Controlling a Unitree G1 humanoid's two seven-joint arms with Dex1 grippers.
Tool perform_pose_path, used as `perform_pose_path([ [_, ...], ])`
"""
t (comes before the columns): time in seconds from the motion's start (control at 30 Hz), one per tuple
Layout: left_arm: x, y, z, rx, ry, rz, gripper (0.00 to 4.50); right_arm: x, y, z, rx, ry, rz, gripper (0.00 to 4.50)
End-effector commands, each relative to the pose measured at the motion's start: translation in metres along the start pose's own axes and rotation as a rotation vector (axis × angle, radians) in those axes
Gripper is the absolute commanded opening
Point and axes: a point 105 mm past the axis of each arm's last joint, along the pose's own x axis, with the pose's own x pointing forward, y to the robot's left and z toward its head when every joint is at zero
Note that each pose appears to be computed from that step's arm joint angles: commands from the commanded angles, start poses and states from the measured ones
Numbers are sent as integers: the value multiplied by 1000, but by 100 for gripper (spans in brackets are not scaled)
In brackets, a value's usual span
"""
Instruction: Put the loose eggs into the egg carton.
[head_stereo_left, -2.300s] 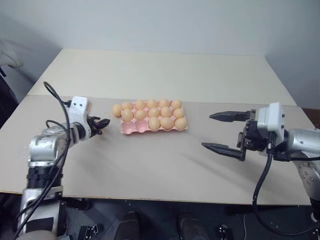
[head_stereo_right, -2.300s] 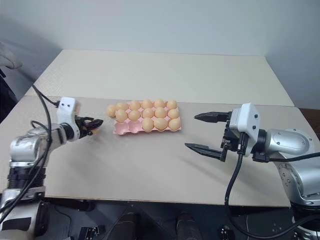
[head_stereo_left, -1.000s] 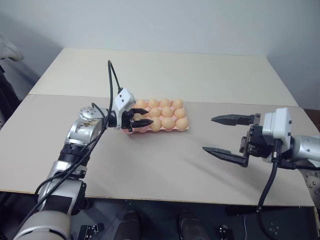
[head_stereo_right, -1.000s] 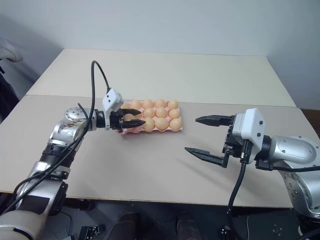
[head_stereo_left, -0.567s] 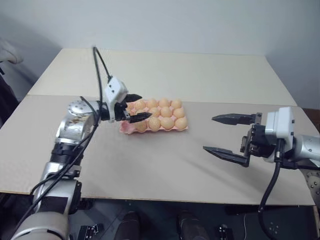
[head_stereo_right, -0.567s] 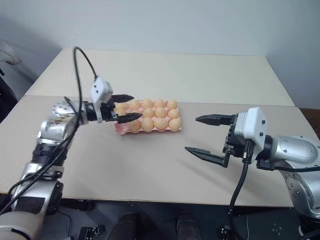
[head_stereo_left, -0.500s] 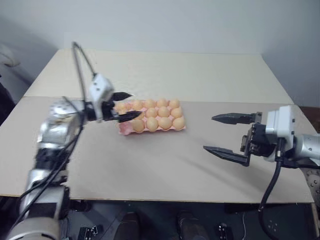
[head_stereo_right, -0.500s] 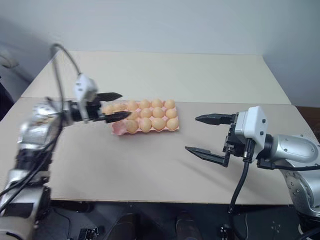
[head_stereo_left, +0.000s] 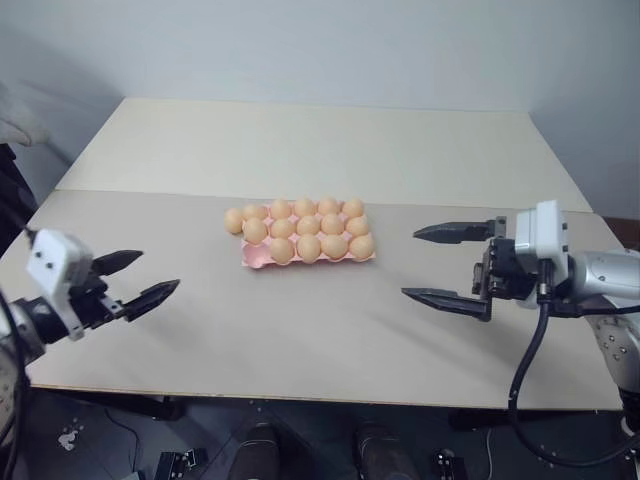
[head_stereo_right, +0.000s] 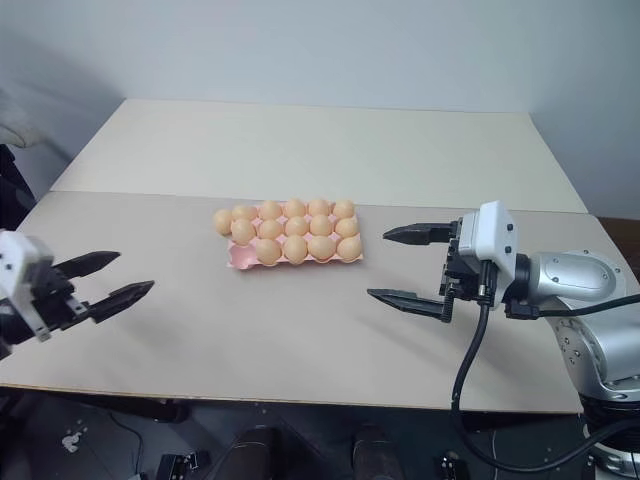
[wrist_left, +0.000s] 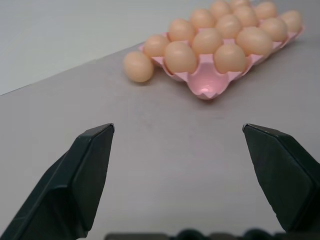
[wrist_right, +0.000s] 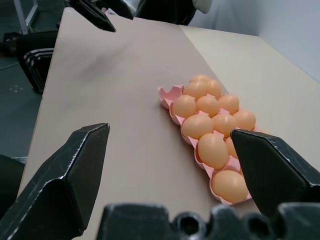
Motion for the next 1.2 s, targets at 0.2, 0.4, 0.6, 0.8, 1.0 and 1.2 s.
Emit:
perform_pose_path([
  [0.2, -7, -7, 10, -4, -46, 49, 446, 0, -2, 10, -52, -20, 6, 450],
  [0.4, 20, 12, 19, -103, -15, 87, 446, 0, -2, 11, -54, -22, -3, 450],
  [0.6, 72, 25, 25, -167, 57, 75, 446, 1, -1, 12, -56, -24, -19, 450],
  [0.8, 124, 43, 25, -194, 103, 106, 446, 1, 2, 13, -59, -25, -33, 450],
  [1.0, 166, 55, 23, -235, 124, 138, 446, 1, 4, 14, -60, -23, -48, 450],
  [1.2, 192, 52, 15, -242, 153, 156, 446, -2, 8, 14, -56, -23, -63, 450],
])
